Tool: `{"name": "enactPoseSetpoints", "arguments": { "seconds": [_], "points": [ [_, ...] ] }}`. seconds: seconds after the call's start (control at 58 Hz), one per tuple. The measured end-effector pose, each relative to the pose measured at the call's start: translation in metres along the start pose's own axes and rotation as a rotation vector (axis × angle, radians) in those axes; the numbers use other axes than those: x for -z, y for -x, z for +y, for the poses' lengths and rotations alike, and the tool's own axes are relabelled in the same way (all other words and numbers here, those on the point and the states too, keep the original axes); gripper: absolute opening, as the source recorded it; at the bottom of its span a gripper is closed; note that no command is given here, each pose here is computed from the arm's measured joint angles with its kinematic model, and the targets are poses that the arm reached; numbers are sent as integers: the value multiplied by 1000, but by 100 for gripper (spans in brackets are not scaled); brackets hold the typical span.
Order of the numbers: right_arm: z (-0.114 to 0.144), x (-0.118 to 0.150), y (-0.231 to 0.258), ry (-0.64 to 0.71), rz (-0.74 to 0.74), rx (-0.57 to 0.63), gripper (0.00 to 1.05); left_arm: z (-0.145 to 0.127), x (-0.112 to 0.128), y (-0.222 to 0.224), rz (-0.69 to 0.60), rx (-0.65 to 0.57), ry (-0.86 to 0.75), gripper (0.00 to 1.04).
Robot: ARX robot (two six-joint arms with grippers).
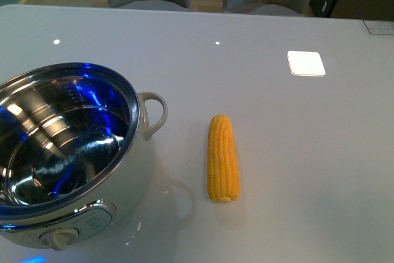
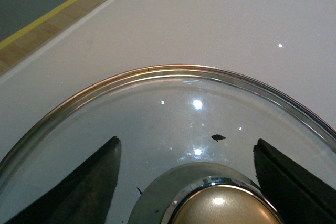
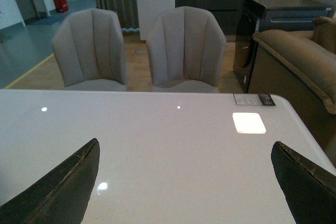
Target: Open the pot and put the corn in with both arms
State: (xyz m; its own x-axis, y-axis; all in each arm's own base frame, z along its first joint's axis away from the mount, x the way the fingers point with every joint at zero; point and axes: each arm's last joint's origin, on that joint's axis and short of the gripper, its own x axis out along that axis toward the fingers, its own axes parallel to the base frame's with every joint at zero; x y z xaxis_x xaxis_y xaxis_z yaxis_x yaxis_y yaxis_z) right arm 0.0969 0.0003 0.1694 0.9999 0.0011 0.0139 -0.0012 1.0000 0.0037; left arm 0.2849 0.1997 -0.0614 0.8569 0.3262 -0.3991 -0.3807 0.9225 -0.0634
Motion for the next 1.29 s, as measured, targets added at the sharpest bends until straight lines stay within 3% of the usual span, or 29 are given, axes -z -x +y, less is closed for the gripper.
{"name": "enactPoseSetpoints", "arguments": {
  "seconds": [0.086,0.656,1.07,1.294],
  "points": [
    [0,0,0,0,0,0,96,-1,-4,5,10,4,13,100],
    [0,0,0,0,0,0,96,-1,-113,62,-105,4,78,98],
    [0,0,0,0,0,0,96,-42,-157,178,-109,88,159,98],
    [0,0,0,0,0,0,96,-66,-164,203,-131,134,167,98]
  ]
}}
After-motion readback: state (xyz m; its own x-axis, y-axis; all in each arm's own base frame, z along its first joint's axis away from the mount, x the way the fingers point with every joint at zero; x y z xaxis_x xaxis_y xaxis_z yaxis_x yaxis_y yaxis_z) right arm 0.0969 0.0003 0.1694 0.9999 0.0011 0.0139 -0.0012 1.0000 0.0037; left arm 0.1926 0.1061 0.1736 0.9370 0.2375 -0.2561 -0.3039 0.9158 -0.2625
